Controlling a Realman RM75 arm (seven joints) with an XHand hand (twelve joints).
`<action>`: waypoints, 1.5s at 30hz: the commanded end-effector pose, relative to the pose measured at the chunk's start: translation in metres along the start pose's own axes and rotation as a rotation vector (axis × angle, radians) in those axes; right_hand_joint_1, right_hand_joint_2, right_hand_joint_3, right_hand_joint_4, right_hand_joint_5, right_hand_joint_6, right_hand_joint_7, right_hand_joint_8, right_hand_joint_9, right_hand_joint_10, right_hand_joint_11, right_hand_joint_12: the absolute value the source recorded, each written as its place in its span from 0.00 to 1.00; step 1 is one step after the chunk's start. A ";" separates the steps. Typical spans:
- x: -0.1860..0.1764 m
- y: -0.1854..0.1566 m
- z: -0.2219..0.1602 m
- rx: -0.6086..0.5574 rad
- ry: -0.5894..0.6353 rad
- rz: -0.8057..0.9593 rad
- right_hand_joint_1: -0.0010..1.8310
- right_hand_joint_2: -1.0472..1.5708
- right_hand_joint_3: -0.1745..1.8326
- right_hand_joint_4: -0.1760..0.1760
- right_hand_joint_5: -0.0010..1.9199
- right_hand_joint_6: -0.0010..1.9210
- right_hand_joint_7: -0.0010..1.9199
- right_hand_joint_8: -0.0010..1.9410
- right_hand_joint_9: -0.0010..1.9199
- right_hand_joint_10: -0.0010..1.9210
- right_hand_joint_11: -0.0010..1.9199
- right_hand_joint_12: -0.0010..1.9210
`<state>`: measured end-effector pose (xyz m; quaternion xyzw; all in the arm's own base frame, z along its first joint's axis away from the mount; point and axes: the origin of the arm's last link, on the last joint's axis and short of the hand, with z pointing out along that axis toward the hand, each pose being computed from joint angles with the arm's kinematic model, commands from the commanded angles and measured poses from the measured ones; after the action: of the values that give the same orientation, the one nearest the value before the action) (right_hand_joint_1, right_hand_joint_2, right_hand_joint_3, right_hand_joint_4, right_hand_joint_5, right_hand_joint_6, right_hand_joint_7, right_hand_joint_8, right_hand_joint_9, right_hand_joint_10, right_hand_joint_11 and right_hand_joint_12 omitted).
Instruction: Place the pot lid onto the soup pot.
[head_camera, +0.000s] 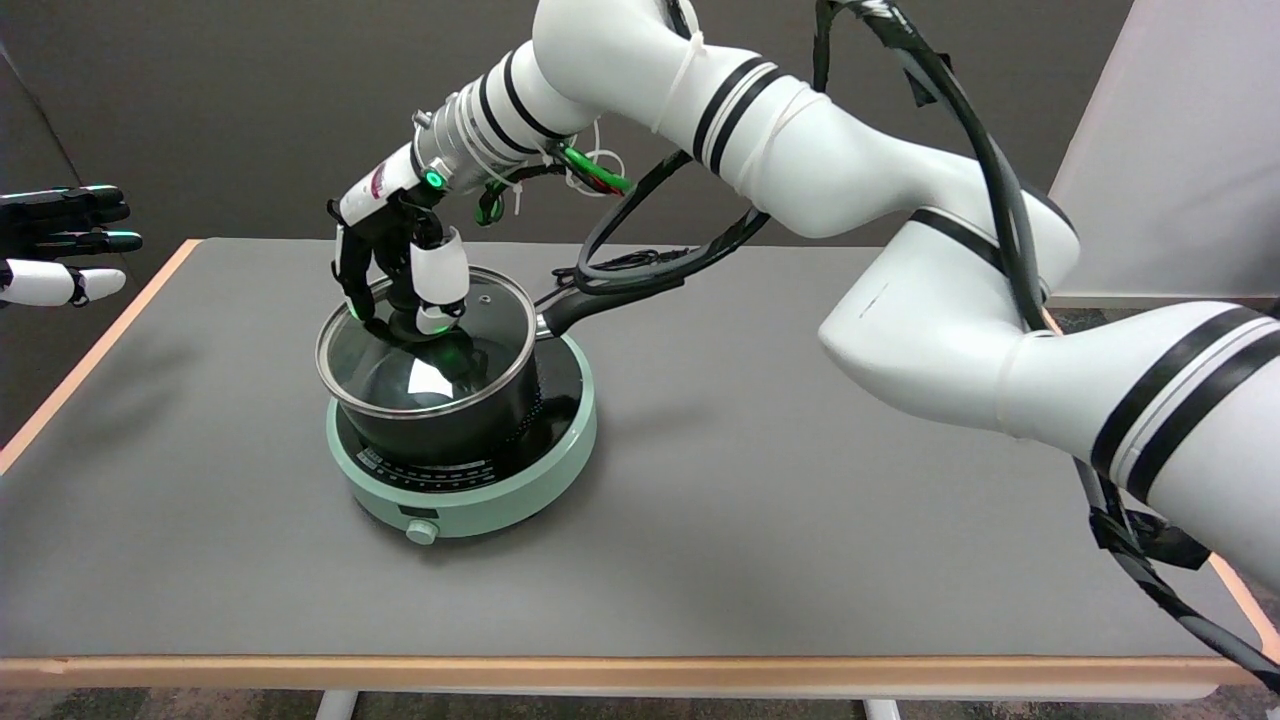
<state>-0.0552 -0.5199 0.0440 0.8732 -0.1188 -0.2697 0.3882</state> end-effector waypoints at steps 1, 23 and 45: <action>0.008 0.002 -0.004 -0.029 0.022 -0.046 0.58 0.66 0.55 1.00 0.33 0.20 0.41 0.33 0.33 0.69 0.00 0.95; 0.014 0.000 -0.007 -0.044 0.022 -0.107 0.58 0.65 0.56 1.00 0.32 0.20 0.41 0.34 0.34 0.67 0.00 0.95; 0.014 -0.007 -0.005 -0.030 0.008 -0.114 0.57 0.63 0.54 0.99 0.31 0.14 0.38 0.32 0.31 0.69 0.00 0.91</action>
<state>-0.0390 -0.5209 0.0403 0.8722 -0.0613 -0.2856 0.3923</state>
